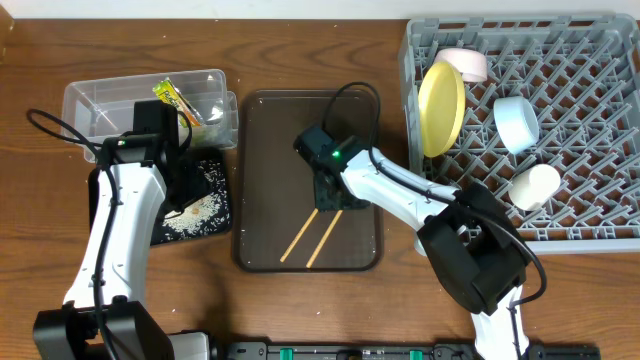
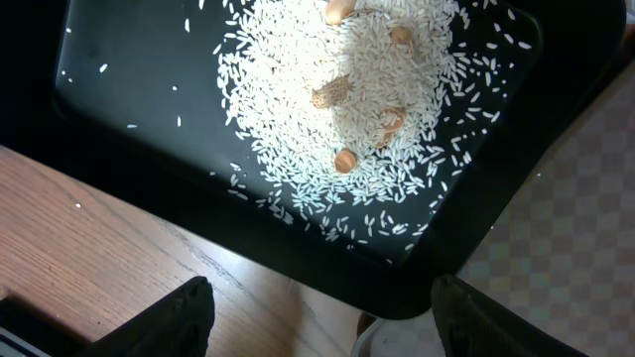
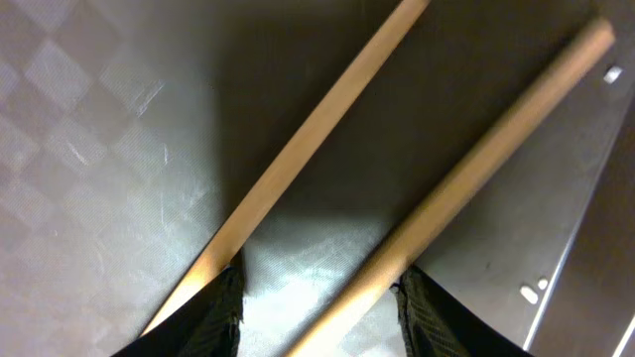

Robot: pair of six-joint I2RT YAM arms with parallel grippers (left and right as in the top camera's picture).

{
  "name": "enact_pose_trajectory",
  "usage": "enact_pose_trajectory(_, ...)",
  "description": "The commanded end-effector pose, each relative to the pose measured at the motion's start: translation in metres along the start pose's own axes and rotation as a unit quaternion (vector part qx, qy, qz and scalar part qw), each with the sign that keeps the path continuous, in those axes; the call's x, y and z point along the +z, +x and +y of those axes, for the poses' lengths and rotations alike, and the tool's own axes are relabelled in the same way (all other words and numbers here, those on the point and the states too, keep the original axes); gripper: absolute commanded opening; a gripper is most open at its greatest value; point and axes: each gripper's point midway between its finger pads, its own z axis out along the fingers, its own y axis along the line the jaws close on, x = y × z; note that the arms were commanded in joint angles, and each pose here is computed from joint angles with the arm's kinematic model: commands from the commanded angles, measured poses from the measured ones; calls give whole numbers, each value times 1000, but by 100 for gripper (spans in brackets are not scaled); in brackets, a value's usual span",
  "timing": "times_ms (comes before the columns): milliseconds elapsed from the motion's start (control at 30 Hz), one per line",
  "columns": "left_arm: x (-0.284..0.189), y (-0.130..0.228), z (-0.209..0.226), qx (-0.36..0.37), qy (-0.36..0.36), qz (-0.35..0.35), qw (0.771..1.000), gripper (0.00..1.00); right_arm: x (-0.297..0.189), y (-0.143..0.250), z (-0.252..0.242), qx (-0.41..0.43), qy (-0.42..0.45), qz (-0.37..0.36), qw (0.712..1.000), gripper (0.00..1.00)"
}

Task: Sort waste into correct bins and load items into the dishwasher rack
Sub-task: 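Move the right gripper to the chopsticks and grasp one chopstick, then carry the chopstick with the right gripper and insert it into the rack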

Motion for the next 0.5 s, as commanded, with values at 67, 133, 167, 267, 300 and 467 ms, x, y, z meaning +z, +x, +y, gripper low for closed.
enact_pose_trajectory(67, -3, -1, 3, -7, -2, -5, 1000, 73, 12, 3, -13, 11, 26, 13, 1000, 38)
enact_pose_trajectory(133, -3, -1, 3, -7, -3, -5, 1000, 73, 12, 8, -14, 8, 30, 21, 999, 35)
enact_pose_trajectory(167, -3, -1, 3, -7, -2, -5, 1000, 73, 12, 11, -15, 7, 33, 25, 999, 32)
enact_pose_trajectory(267, -3, -1, 3, -7, -2, -5, 1000, 73, 11, 14, -14, 3, 36, 28, 999, 24)
enact_pose_trajectory(300, -3, -1, 3, -7, -2, -5, 1000, 73, 12, 14, -13, 2, 35, 27, 999, 22)
enact_pose_trajectory(467, -3, -1, 3, -7, -2, -5, 1000, 73, 12, 8, -12, 7, 27, 21, 999, 14)
